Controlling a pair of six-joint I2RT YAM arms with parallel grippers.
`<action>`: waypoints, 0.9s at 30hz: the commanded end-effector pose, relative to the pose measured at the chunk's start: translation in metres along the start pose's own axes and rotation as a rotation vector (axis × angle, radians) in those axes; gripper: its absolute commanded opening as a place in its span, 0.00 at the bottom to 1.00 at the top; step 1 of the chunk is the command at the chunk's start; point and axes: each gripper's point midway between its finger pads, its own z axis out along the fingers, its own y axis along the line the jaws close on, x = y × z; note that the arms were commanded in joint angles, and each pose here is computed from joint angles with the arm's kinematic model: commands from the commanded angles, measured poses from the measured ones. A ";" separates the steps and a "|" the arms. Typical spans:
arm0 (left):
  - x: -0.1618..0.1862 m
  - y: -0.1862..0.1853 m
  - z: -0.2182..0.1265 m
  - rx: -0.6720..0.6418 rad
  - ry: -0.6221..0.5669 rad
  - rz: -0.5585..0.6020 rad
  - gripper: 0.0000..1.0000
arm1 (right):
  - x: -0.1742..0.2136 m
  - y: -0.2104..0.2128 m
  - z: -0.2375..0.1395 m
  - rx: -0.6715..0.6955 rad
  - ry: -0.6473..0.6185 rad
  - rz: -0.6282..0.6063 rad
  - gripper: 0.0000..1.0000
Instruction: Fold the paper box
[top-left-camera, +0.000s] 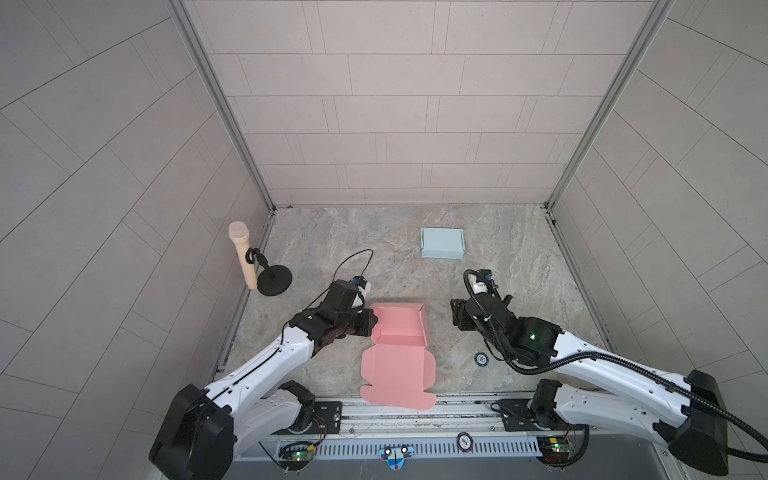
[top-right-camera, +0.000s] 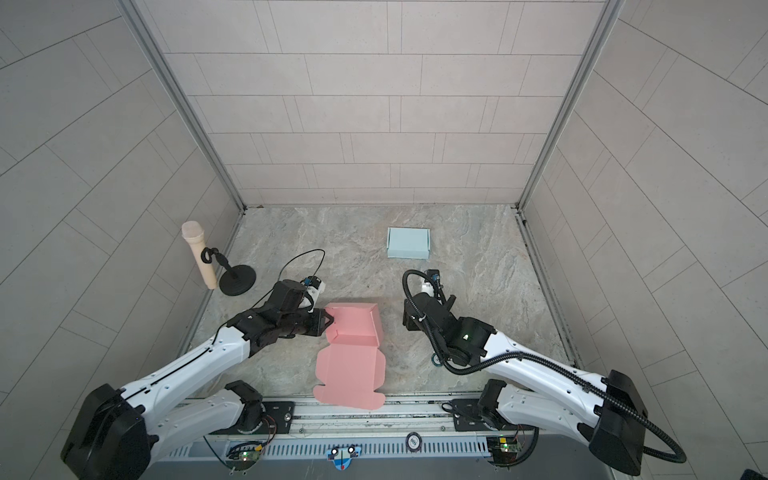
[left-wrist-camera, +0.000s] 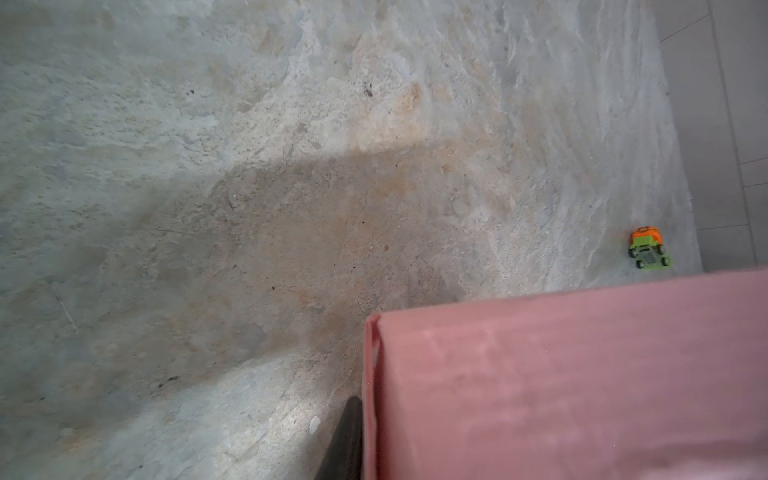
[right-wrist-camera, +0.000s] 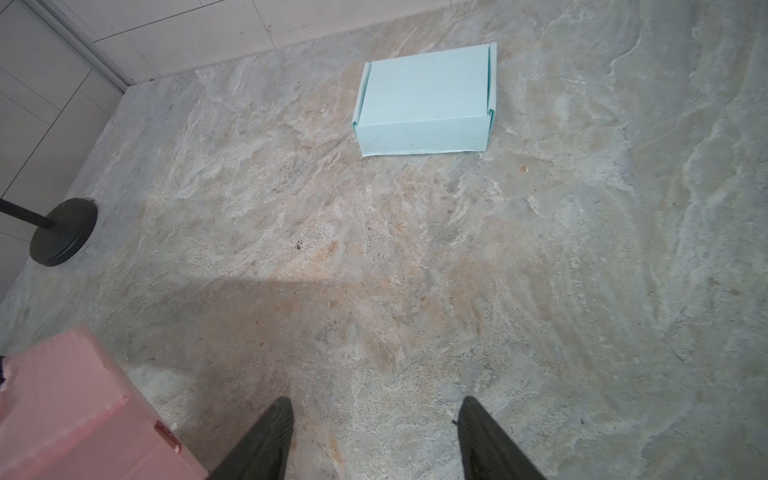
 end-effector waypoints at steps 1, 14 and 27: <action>0.006 0.011 0.002 -0.086 0.046 0.022 0.15 | -0.004 0.012 0.010 -0.053 -0.015 0.024 0.66; 0.016 0.050 0.029 -0.301 0.133 -0.038 0.20 | -0.002 0.032 0.049 -0.075 0.044 -0.035 0.65; 0.003 0.054 0.043 -0.336 0.136 -0.051 0.29 | 0.002 0.028 0.067 -0.046 0.089 -0.090 0.65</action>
